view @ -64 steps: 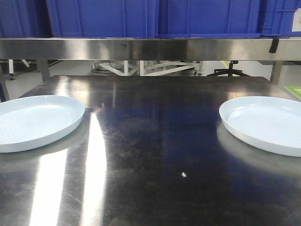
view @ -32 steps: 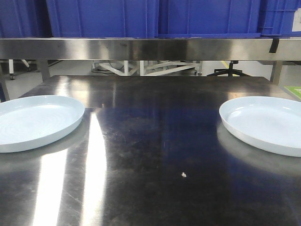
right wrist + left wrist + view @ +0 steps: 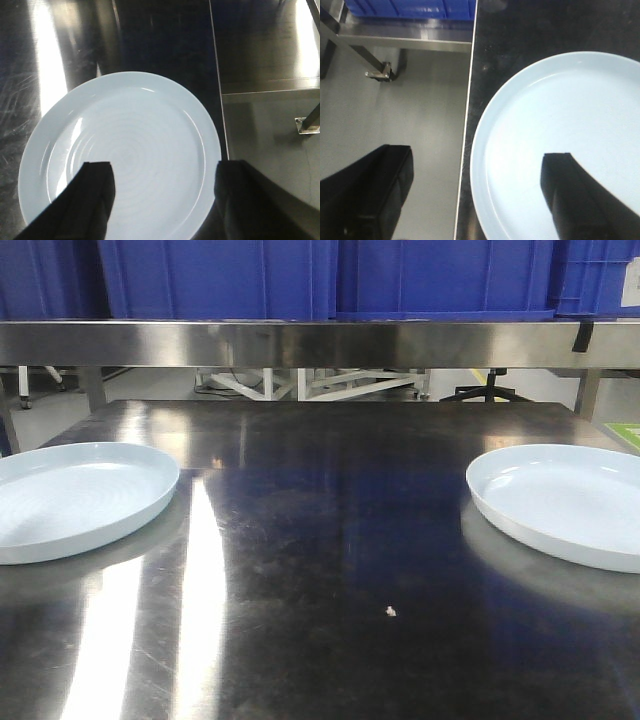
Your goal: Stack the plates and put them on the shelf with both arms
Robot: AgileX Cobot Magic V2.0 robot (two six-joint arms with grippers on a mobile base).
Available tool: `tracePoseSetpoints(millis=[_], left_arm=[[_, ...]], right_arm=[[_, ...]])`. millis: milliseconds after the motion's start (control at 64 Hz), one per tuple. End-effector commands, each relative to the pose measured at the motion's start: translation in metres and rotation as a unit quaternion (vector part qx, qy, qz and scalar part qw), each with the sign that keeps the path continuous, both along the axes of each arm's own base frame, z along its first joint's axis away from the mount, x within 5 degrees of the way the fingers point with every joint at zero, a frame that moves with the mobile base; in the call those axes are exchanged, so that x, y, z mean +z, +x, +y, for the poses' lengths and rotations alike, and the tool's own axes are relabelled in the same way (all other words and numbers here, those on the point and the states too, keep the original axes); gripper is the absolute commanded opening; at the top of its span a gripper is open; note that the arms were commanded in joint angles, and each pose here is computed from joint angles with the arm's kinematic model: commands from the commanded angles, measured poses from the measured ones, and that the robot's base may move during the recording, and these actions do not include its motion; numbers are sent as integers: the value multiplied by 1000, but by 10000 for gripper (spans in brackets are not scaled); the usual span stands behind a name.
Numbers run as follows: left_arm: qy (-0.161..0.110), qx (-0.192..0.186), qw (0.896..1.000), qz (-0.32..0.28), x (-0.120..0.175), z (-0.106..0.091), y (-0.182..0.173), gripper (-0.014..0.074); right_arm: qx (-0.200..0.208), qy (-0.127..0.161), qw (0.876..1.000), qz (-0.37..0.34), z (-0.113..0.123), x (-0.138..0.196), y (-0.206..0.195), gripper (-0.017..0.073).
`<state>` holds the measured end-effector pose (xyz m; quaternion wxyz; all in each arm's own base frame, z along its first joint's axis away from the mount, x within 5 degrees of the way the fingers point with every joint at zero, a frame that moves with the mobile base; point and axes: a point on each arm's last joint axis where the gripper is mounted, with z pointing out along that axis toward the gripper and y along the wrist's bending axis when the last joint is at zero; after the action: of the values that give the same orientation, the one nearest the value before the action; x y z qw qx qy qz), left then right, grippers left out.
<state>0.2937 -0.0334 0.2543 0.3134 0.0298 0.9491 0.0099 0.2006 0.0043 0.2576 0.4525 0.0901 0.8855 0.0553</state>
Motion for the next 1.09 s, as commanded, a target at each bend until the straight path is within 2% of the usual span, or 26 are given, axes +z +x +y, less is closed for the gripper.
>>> tracePoseSetpoints(millis=[0,328,547,657,1016,1079], left_arm=[[-4,-9,999,-52,19,-4,12,582],[29,-24,999,-39,4,-4,32,582],[26,1,999,-21,-14,12,43,582],[14,19,1000,-16,-22,20,47,582],[1,25,1000,8,-44,17,55,580],[1,25,1000,13,-48,17,56,555]], right_arm=[[-2,1,998,-57,0,18,7,538],[-2,1,998,-56,0,18,7,538],[-2,1,998,-56,0,18,7,538],[-2,1,998,-56,0,18,7,538],[-2,1,998,-56,0,18,7,538],[-2,1,998,-56,0,18,7,538]])
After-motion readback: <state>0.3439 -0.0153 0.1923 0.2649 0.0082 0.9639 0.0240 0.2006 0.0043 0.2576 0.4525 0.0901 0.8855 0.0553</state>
